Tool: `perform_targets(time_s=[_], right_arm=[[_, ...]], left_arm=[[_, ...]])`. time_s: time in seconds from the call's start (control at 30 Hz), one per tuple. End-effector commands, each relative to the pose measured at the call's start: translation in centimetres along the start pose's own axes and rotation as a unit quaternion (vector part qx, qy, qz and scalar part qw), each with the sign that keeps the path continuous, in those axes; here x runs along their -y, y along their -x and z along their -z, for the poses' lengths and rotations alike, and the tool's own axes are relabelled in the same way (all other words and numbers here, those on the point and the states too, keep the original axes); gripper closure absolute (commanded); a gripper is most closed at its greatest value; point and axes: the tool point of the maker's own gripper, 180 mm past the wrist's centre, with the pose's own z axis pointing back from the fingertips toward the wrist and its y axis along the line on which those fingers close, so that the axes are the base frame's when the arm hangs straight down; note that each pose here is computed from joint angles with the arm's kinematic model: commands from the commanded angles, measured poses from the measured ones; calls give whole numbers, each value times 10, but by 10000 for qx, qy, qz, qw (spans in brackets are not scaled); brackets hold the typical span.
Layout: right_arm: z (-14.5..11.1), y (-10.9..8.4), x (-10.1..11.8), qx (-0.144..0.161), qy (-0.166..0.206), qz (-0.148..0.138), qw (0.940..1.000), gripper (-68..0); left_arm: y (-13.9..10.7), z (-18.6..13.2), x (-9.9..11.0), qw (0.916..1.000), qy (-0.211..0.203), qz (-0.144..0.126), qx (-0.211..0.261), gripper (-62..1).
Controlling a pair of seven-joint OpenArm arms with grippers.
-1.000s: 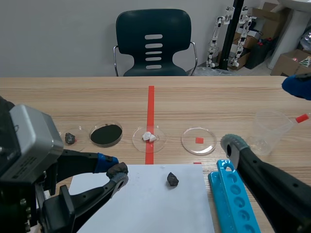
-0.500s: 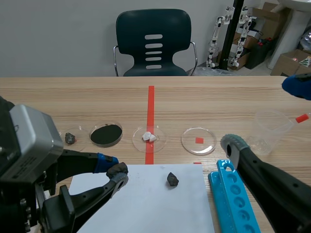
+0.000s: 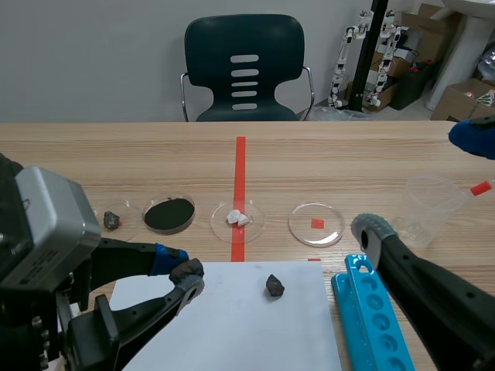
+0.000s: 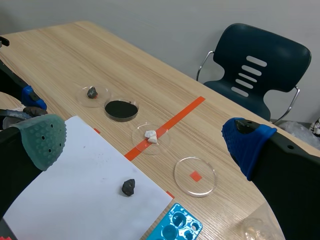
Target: Pick up the middle mineral with the left hand
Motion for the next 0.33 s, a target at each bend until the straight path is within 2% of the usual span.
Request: perform_targets(time_s=[0.0,0.3], right_arm=[[1,-8,1,133,2,-2,9999,-679],[1,-8,1,133,2,-2,9999,-679]], left_arm=[[-7,1,3,9999,8,-56,145,-102],[-7,1,2,9999,-7,-54,145,-102]])
